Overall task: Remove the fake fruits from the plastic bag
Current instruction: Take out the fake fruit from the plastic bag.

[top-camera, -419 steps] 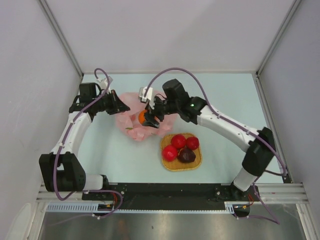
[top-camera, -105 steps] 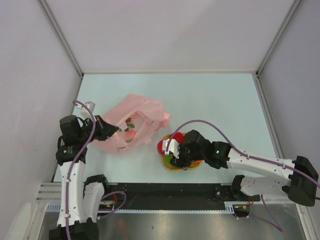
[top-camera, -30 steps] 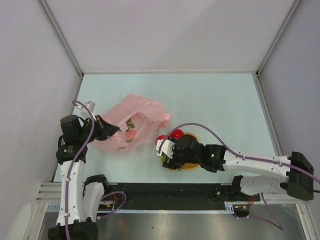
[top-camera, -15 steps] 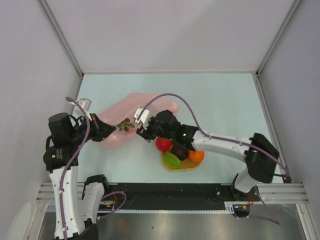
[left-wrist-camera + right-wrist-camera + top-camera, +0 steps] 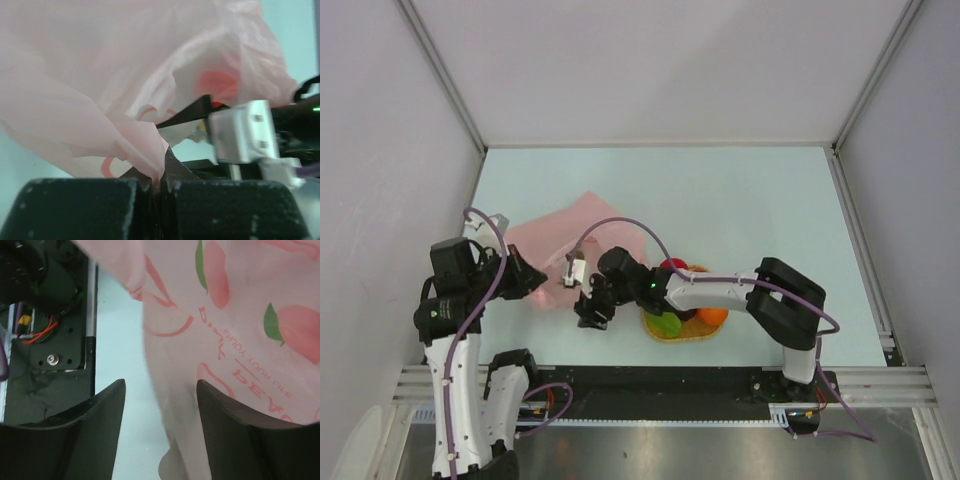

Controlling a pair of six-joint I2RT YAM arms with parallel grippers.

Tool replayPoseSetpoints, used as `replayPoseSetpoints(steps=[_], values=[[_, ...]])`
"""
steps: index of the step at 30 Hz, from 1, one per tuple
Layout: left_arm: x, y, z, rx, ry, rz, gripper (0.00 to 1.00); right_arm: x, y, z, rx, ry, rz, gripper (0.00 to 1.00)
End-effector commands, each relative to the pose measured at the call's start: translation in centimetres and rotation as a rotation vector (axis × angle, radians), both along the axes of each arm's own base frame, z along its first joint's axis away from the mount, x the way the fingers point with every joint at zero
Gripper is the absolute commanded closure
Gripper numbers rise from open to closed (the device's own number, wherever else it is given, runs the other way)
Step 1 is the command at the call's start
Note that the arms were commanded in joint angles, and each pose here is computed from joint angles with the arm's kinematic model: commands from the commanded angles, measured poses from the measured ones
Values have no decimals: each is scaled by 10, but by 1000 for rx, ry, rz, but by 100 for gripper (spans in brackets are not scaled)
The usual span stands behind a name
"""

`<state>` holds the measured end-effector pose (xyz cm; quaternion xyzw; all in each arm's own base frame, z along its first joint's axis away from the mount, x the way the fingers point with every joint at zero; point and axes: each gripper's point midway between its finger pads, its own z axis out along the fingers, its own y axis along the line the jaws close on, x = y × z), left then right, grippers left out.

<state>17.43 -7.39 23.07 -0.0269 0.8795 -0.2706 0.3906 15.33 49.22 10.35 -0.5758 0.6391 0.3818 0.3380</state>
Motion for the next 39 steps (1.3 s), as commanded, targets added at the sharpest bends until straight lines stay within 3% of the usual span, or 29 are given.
replayPoseSetpoints(steps=[1, 4, 8, 13, 17, 23, 27, 39], values=[[5, 34, -20, 158, 43, 140, 100, 2, -14, 55, 110, 10, 114, 30], [8, 36, -26, 182, 47, 139, 100, 22, -21, 85, 187, 40, 62, 28], [7, 28, -28, 156, 55, 91, 100, 62, -19, 108, 275, 102, -92, 39], [6, 14, -20, 99, 36, 27, 100, 82, -2, 76, 211, 107, -205, 52], [2, -3, 3, 38, -23, -57, 100, 111, 8, 50, 173, 106, -347, 55], [-2, -6, 4, 31, -20, -77, 100, 148, 19, 29, 157, 98, -504, 39], [-4, -9, 0, 19, -10, -96, 100, 163, 20, 17, 143, 89, -574, 15], [-21, -31, 7, -67, -18, -239, 100, 194, 50, -17, 153, 59, -610, 13]])
